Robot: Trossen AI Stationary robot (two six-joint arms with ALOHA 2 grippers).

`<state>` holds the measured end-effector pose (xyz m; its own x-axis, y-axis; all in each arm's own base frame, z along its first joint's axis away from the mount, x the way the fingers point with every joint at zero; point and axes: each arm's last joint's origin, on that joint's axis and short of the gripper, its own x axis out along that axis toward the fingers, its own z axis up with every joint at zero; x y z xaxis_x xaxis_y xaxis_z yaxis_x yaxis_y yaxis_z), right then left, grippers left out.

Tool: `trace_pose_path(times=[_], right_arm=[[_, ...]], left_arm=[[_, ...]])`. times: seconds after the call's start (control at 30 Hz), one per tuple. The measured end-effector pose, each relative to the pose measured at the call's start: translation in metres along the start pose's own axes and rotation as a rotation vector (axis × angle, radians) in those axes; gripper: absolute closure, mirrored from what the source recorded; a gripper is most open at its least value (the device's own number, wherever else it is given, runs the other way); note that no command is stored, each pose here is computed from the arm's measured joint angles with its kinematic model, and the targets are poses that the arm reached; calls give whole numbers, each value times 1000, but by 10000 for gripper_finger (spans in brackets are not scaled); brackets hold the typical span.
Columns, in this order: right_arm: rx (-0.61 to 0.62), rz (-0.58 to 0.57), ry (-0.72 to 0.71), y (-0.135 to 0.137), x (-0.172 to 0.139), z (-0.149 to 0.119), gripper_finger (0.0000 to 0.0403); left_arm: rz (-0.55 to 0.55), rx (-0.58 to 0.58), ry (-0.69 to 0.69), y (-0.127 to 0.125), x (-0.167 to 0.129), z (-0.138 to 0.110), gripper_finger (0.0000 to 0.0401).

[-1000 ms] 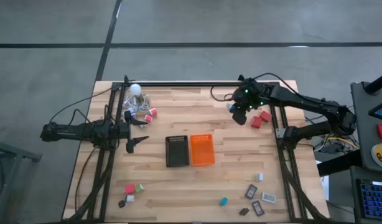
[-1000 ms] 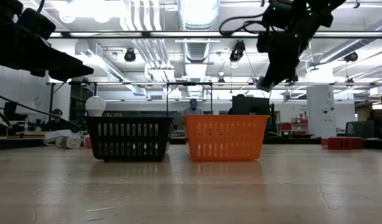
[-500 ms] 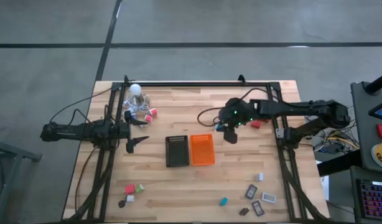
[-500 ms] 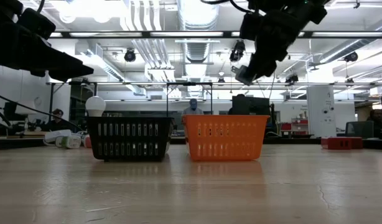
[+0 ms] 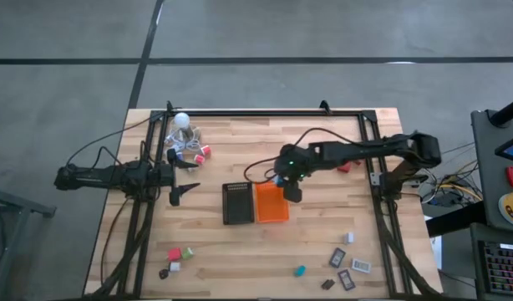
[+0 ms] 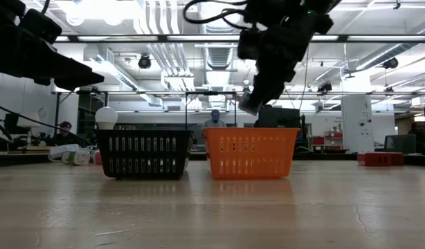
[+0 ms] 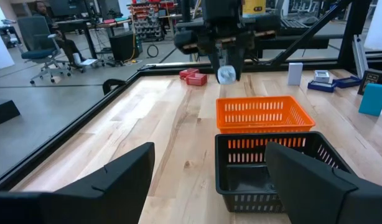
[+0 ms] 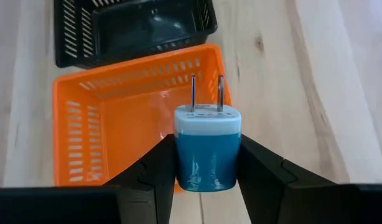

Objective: Pick & Place Office items
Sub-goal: Put the blue charger adapter into the orange bin

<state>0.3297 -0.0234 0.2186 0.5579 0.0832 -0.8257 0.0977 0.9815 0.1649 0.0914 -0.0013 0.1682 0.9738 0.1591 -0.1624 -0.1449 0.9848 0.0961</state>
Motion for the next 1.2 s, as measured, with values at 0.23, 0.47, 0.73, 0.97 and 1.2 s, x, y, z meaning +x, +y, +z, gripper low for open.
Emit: trace_pose_path(times=[0.23,0.47,0.73,0.97,1.2], right_arm=[[-12,10,114,16,24,8,266],[2,-46,154,19,40,5,266],[31,-58,194,17,54,-2,266],[31,-76,215,15,67,-7,266],[36,-73,220,14,70,-7,266]], left_arm=[[0,0,1,0,0,0,91],[0,1,1,0,0,0,91],[0,1,2,0,0,0,91],[0,1,3,0,0,0,91],[0,1,2,0,0,0,91]])
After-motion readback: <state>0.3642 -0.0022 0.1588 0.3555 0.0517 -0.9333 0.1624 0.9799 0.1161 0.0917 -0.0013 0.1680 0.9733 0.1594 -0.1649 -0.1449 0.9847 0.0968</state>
